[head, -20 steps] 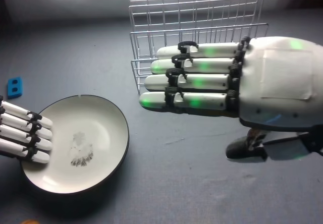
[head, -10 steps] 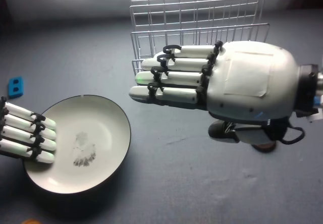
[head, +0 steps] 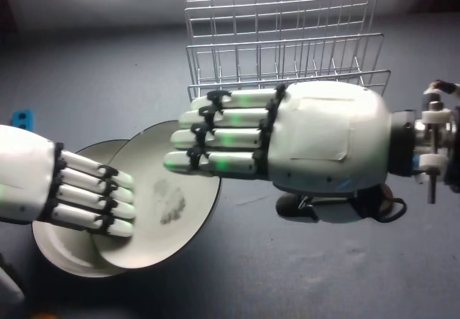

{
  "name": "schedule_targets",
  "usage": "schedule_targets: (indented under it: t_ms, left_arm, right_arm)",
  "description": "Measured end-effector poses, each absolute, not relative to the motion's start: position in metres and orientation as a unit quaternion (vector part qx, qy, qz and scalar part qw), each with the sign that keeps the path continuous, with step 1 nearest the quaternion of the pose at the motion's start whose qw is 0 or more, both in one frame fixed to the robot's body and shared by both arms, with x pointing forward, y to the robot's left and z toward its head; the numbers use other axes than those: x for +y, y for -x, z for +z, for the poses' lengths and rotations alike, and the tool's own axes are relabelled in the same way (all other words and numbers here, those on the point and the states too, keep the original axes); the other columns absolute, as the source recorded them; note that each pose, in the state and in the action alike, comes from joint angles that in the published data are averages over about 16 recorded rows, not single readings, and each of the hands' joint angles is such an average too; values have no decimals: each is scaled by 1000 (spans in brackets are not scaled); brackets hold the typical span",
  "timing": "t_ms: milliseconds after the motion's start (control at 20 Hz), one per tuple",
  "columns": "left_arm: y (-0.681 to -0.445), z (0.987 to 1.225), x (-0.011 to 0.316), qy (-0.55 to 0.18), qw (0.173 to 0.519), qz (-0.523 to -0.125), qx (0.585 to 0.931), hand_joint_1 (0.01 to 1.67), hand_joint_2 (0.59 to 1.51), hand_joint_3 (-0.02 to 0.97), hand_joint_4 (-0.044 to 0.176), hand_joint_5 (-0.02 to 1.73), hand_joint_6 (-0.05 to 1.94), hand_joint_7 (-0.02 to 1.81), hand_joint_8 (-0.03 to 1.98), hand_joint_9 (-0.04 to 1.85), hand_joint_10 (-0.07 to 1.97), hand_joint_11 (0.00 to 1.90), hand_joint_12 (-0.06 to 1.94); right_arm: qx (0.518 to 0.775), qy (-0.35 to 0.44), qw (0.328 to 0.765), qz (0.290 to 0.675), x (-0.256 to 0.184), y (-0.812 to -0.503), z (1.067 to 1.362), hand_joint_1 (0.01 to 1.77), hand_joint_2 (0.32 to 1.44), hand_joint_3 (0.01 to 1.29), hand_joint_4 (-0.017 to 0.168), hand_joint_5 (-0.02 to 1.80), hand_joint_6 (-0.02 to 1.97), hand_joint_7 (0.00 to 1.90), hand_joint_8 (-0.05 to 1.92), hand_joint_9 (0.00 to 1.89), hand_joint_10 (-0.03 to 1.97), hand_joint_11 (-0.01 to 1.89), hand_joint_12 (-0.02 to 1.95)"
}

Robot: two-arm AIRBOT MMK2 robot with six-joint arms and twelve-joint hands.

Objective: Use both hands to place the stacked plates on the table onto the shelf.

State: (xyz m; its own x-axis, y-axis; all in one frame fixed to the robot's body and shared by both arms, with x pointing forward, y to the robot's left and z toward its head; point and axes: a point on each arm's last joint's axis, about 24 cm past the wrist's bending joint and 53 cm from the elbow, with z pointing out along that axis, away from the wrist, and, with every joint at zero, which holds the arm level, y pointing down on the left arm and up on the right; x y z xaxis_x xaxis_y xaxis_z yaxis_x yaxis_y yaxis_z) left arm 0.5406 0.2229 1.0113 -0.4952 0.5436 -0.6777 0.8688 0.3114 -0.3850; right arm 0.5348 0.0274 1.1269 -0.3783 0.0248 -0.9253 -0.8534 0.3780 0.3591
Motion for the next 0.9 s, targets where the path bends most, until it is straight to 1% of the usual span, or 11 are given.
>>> schedule_targets:
  t_ms: [250,550,750,900]
  left_arm:
    - [-538,1013,207,-456,220,-382,773,15,1120,17,-5,5,-12,-10,-15,20,9,15,5]
    - [-538,1013,202,-454,220,-384,773,15,1120,17,-5,9,-12,-11,-16,19,9,15,6]
    - [-539,1014,202,-453,220,-384,774,15,1121,17,-5,10,-11,-12,-15,18,9,15,6]
    - [-539,1014,202,-452,220,-385,774,15,1121,17,-5,11,-11,-12,-15,17,9,15,6]
  right_arm:
    - [686,308,465,467,40,-534,1119,1211,1058,16,3,29,17,22,11,27,6,22,387]
    - [685,314,463,466,55,-538,1108,1195,1068,16,3,30,17,19,11,27,6,21,442]
    - [684,316,464,466,64,-543,1101,1160,1080,15,3,30,18,17,11,26,6,22,412]
    - [684,318,465,464,70,-548,1095,1122,1099,15,3,25,17,15,12,23,6,22,346]
